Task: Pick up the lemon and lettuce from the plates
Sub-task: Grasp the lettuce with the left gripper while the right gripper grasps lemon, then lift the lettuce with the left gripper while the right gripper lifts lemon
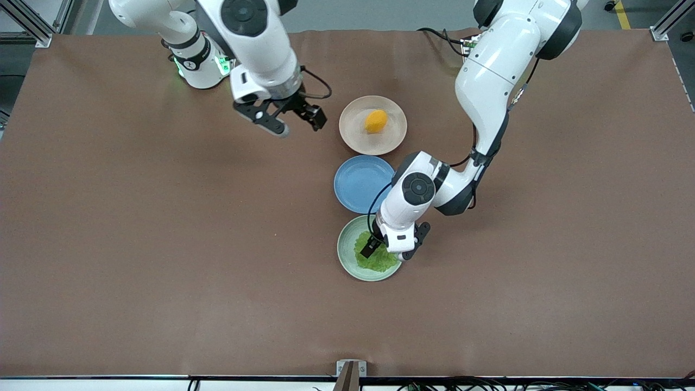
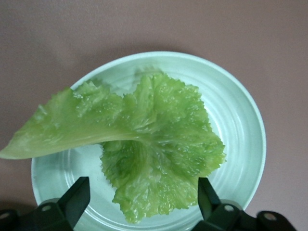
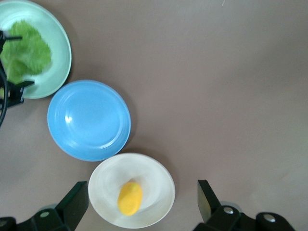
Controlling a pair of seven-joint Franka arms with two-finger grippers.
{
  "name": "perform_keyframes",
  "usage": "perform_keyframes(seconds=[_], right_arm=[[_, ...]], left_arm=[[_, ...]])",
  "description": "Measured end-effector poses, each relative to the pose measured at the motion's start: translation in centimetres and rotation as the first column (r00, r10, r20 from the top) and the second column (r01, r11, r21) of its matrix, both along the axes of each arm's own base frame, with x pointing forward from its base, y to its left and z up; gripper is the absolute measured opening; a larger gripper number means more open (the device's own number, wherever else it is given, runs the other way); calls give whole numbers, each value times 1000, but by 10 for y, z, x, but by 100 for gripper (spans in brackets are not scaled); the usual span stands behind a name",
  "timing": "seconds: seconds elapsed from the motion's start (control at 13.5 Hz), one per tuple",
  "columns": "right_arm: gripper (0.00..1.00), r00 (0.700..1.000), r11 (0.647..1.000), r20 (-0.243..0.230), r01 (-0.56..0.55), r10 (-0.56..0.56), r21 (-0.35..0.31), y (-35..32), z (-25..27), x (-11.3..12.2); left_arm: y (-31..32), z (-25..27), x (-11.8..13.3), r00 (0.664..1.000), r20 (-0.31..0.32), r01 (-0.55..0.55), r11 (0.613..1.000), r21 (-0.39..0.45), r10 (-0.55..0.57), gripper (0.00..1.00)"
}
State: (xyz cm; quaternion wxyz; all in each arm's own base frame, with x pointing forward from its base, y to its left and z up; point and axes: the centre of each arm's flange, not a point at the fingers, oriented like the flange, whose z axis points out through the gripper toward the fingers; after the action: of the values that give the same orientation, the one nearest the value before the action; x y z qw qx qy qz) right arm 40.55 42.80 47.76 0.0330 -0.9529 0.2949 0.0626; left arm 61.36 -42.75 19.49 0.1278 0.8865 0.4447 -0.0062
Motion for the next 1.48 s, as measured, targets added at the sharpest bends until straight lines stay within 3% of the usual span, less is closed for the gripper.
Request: perform_keyframes(seconds=[0.22, 0.52, 0.59, 0.89, 1.26, 1.48], right_arm=[[100, 999, 999, 16, 49, -49, 5, 50, -42, -48], [100, 997, 997, 24, 75, -74, -23, 113, -130, -102], [100, 997, 997, 25, 76, -75, -34, 121, -150, -110], [100, 995, 995, 38, 89, -87, -45, 130, -201, -112], [100, 995, 995, 51, 92, -90, -33, 140, -217, -121], [100, 995, 996, 53, 84, -82, -44, 149, -236, -134]], left_arm=[[-3, -6, -3, 1000, -5, 5, 1000, 2, -5, 89], [-2, -7, -3, 1000, -5, 4, 1000, 3, -4, 45], [-2, -7, -3, 1000, -5, 4, 1000, 3, -4, 45], [-3, -6, -2, 1000, -3, 4, 1000, 2, -4, 10], [-4, 9, 1, 1000, -8, 7, 1000, 5, -7, 6], [-3, 66, 11, 999, 33, 4, 1000, -15, -4, 6]])
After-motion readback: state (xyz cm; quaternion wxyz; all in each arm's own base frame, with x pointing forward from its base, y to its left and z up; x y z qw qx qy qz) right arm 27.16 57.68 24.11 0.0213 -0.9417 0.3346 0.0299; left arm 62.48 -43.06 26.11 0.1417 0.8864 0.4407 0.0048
